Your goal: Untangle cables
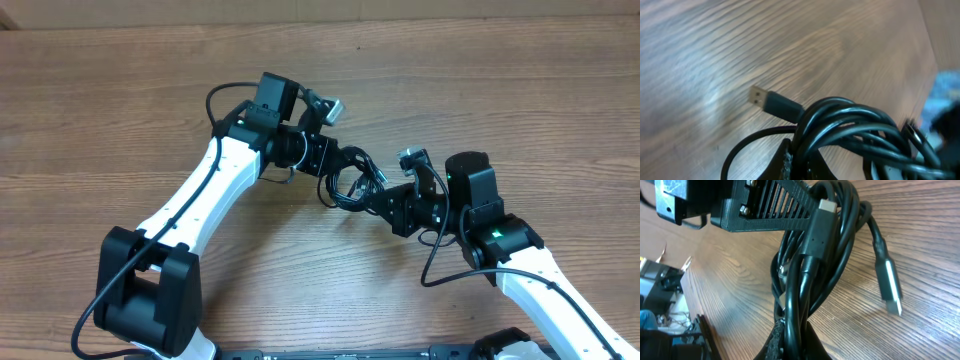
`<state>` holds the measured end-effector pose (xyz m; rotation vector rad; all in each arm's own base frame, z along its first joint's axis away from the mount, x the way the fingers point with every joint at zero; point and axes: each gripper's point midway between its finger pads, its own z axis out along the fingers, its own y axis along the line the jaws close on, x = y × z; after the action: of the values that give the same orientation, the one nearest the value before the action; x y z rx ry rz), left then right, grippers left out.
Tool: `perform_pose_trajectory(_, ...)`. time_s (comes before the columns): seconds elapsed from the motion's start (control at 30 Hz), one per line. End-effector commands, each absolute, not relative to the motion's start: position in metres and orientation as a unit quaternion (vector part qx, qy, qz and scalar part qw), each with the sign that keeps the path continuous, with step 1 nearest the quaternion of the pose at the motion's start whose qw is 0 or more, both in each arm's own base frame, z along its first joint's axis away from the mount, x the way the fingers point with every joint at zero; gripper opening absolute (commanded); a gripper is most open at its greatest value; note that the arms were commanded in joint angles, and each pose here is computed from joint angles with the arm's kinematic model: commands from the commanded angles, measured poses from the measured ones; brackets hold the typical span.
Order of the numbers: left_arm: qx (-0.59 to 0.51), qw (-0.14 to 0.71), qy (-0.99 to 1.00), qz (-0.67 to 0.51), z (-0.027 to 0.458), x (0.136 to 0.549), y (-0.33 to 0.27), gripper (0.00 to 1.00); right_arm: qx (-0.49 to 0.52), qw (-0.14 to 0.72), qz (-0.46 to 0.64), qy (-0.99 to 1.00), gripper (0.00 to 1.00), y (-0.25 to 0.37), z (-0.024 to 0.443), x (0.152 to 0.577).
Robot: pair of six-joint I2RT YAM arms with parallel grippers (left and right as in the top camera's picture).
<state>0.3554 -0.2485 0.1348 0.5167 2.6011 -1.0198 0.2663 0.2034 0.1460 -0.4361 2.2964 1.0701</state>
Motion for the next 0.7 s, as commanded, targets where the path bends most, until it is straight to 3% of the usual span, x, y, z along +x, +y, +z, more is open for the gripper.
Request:
perform_pose_trajectory(0.0, -0.074, 0.162, 0.94, -0.29, 0.136, 0.394, -0.215, 0.04, -0.153, 0.248, 0.421, 0.859, 0.04, 0.211, 0.145, 0.254)
perform_pose_trajectory(0.1, -0.209, 0.165, 0.929, -0.257, 0.13, 0.405, -0.195, 0.06, -0.17, 0.226, 0.432, 0.856, 0.04, 0.22, 0.144, 0.241)
perform_pose_trajectory(0.3, -0.317, 0.17, 0.902, -0.238, 0.127, 0.413, -0.18, 0.04, -0.192, 0.201, 0.434, 0.857, 0.04, 0.233, 0.139, 0.223)
perform_pose_trajectory(0.4, -0.346, 0.171, 0.892, -0.234, 0.126, 0.414, -0.176, 0.04, -0.156, 0.191, 0.398, 0.883, 0.04, 0.222, 0.125, 0.227)
perform_pose_trajectory(0.53, -0.344, 0.194, 0.895, -0.209, 0.125, 0.418, -0.166, 0.04, -0.067, 0.183, 0.318, 0.928, 0.04, 0.194, 0.1, 0.237)
perform_pose_trajectory(0.67, -0.202, 0.254, 0.938, -0.121, 0.124, 0.424, -0.146, 0.07, -0.049, 0.194, 0.295, 0.934, 0.04, 0.187, 0.097, 0.243)
